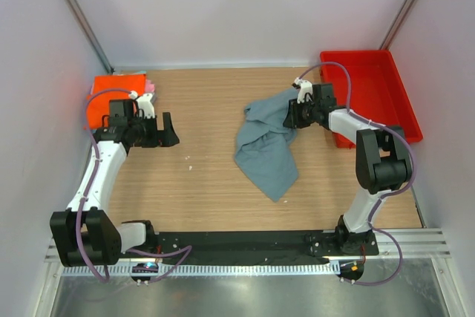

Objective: Fold and stack the t-shirts
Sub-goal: Flatten the tshirt out

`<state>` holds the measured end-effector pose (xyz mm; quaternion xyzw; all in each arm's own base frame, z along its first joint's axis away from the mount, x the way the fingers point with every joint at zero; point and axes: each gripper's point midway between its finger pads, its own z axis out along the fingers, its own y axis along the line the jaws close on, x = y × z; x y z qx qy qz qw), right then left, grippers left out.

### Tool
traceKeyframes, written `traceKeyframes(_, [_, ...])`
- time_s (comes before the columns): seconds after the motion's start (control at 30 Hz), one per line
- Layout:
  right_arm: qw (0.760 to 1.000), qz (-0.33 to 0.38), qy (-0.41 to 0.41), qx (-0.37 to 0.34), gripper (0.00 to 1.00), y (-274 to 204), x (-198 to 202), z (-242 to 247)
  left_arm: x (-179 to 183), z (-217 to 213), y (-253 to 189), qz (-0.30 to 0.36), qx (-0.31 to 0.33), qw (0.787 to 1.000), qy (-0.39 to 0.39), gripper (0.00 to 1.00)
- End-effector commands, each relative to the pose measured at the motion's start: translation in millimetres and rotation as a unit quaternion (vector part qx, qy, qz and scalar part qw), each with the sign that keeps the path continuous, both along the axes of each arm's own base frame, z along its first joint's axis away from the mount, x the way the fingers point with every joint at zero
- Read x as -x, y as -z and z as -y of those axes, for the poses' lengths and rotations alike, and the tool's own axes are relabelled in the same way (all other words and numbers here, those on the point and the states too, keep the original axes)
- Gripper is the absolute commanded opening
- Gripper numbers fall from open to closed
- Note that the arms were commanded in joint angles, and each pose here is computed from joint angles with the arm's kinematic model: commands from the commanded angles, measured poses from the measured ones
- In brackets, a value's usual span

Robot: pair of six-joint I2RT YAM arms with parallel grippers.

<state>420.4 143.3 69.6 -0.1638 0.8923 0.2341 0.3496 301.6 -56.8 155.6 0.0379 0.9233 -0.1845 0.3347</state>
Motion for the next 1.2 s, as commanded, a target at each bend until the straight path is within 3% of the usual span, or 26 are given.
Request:
traceKeyframes(0.0, [1.000, 0.020, -0.005, -0.015, 0.34, -17.3, -11.3, -4.8, -2.8, -2.9, -10.1, 0.027, -0.005, 1.000, 0.002, 0.96])
traceKeyframes(0.4, [0.998, 0.065, 0.002, 0.010, 0.28, -22.4, -21.1, 3.4, -3.3, -3.0, -9.5, 0.027, -0.005, 1.000, 0.002, 0.96])
traceKeyframes(0.67, [0.995, 0.098, -0.017, -0.019, 0.01, -49.3, -13.3, -6.1, -3.9, -2.6, -9.9, 0.027, -0.004, 1.000, 0.001, 0.96])
traceKeyframes(0.97, [0.968, 0.237, -0.029, -0.076, 0.01, -204.9, -7.0, -16.1, -2.6, 18.3, -11.3, 0.017, 0.026, 0.998, 0.046, 0.95])
traceKeyframes(1.17, [0.955, 0.280, -0.031, -0.097, 0.02, -264.9, 0.3, -18.3, 1.8, 75.3, -9.2, 0.011, -0.002, 0.987, 0.163, 0.95])
